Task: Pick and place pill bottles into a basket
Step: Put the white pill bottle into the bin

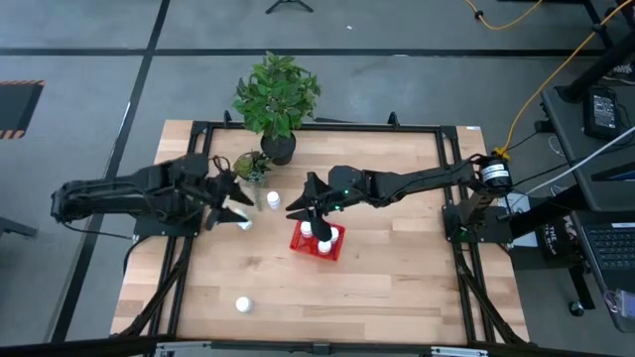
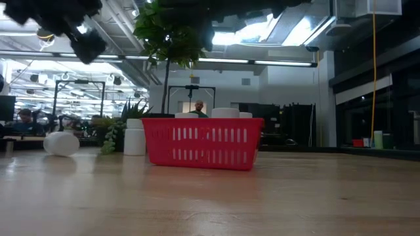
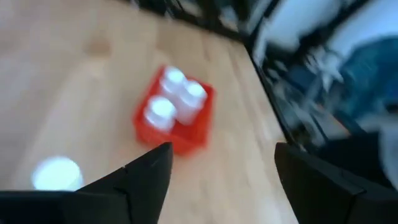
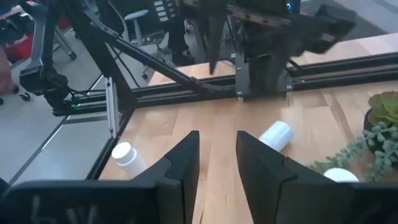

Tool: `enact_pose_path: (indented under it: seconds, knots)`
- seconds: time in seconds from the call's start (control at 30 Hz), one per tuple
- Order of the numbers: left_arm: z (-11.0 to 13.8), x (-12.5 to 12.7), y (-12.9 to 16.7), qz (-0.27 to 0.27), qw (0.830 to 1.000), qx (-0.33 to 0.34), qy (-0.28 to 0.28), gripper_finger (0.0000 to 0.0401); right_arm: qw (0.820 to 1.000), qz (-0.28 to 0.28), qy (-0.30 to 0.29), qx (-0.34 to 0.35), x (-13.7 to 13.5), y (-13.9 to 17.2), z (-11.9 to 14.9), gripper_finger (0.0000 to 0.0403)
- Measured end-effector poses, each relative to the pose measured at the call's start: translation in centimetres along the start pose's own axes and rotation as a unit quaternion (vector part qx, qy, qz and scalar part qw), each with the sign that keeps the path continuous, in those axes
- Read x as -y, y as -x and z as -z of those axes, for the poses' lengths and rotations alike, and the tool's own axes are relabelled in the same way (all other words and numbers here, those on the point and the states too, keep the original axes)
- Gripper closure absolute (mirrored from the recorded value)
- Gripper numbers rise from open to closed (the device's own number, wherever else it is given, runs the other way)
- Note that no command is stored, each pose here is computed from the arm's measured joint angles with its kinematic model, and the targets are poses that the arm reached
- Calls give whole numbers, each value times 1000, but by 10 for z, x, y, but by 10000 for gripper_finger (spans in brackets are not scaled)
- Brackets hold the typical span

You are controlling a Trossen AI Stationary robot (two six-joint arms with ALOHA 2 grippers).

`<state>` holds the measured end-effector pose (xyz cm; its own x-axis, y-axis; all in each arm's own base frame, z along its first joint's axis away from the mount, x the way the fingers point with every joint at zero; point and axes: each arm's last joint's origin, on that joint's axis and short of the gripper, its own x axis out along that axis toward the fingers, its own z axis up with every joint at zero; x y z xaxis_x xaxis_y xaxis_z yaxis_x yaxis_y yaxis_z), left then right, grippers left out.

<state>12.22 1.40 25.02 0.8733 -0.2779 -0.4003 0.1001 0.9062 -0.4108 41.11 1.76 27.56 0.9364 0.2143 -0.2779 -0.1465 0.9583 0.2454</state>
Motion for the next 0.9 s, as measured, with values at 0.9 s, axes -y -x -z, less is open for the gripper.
enact_pose_path:
  seconds: [0.9]
  knots:
    - [4, -21, -29, -103, 910, -395, 72, 19, 1000, -11, 2, 4, -10, -1, -3, 295]
